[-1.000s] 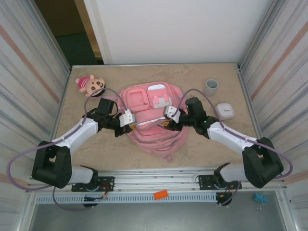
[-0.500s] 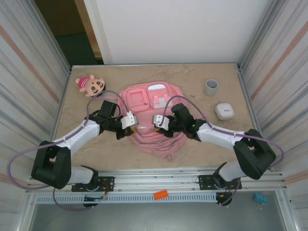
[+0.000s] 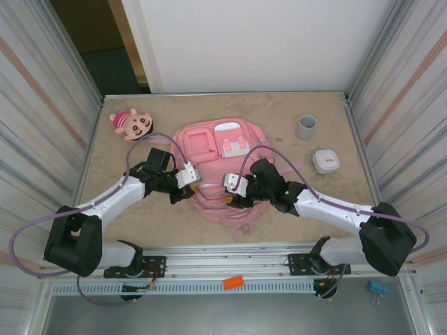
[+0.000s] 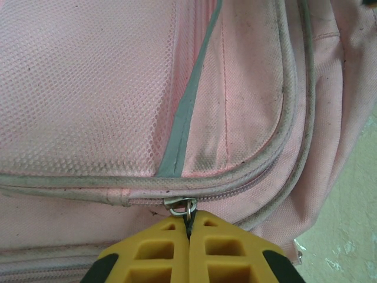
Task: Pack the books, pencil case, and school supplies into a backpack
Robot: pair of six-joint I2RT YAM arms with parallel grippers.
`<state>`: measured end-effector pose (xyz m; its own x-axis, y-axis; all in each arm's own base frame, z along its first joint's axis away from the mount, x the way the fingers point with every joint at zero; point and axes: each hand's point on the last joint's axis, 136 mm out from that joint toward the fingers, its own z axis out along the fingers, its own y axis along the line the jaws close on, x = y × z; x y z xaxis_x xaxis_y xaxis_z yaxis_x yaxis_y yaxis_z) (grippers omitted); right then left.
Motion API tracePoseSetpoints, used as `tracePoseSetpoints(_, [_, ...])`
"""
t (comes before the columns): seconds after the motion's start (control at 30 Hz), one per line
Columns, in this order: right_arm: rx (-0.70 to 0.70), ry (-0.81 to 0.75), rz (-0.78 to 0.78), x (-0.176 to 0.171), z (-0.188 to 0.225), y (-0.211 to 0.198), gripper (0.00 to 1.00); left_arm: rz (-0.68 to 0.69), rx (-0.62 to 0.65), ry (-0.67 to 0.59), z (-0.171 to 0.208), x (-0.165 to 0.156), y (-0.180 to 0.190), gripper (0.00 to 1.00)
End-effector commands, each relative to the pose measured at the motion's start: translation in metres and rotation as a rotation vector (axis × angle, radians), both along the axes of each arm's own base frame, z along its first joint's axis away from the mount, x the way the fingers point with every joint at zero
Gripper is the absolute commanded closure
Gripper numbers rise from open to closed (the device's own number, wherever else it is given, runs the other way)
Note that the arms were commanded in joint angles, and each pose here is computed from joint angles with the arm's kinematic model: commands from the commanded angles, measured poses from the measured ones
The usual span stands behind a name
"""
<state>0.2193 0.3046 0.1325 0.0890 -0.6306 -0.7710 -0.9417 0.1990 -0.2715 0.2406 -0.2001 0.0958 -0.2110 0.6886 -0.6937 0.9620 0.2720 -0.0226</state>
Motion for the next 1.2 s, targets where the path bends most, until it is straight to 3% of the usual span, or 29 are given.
tracePoseSetpoints(0.0, [-0.087,-0.063,0.010,0.008,-0.014,0.001,0.45,-0.020,-0.056,0.016,0.007,-0.005,-0.010,1.00])
tracePoseSetpoints(0.17, [-0.114,-0.104,-0.004,0.022,-0.026,0.010,0.49,-0.021,-0.055,0.027,0.006,-0.007,-0.011,1.00])
tracePoseSetpoints(0.2, [-0.109,-0.111,-0.013,0.026,-0.026,0.012,0.56,-0.024,-0.051,0.031,0.005,-0.008,-0.012,1.00])
tracePoseSetpoints(0.3, [-0.074,-0.111,-0.041,0.035,-0.024,0.018,0.90,-0.040,-0.034,0.045,0.002,-0.015,-0.014,1.00])
tracePoseSetpoints(0.37, [-0.041,-0.096,-0.052,0.039,-0.020,0.021,1.00,-0.049,-0.034,0.055,0.003,-0.020,-0.018,1.00])
tracePoseSetpoints(0.7, [0.033,-0.093,-0.068,0.047,-0.010,0.027,1.00,-0.107,-0.036,0.074,0.023,-0.051,-0.048,1.00])
tracePoseSetpoints(0.97, [0.087,-0.055,-0.031,0.042,0.008,0.003,1.00,-0.177,-0.093,0.083,0.042,-0.081,-0.107,1.00])
tracePoseSetpoints(1.0, [0.063,-0.055,-0.016,0.039,0.006,-0.003,1.00,-0.175,-0.073,0.052,0.043,-0.080,-0.110,0.98])
tracePoseSetpoints(1.1, [0.034,-0.033,0.047,0.028,0.002,-0.021,1.00,-0.165,-0.054,-0.043,0.059,-0.066,-0.106,0.70])
tracePoseSetpoints(1.17, [0.008,-0.034,0.114,0.018,-0.002,-0.030,1.00,-0.186,-0.035,-0.139,0.070,-0.057,-0.095,0.57])
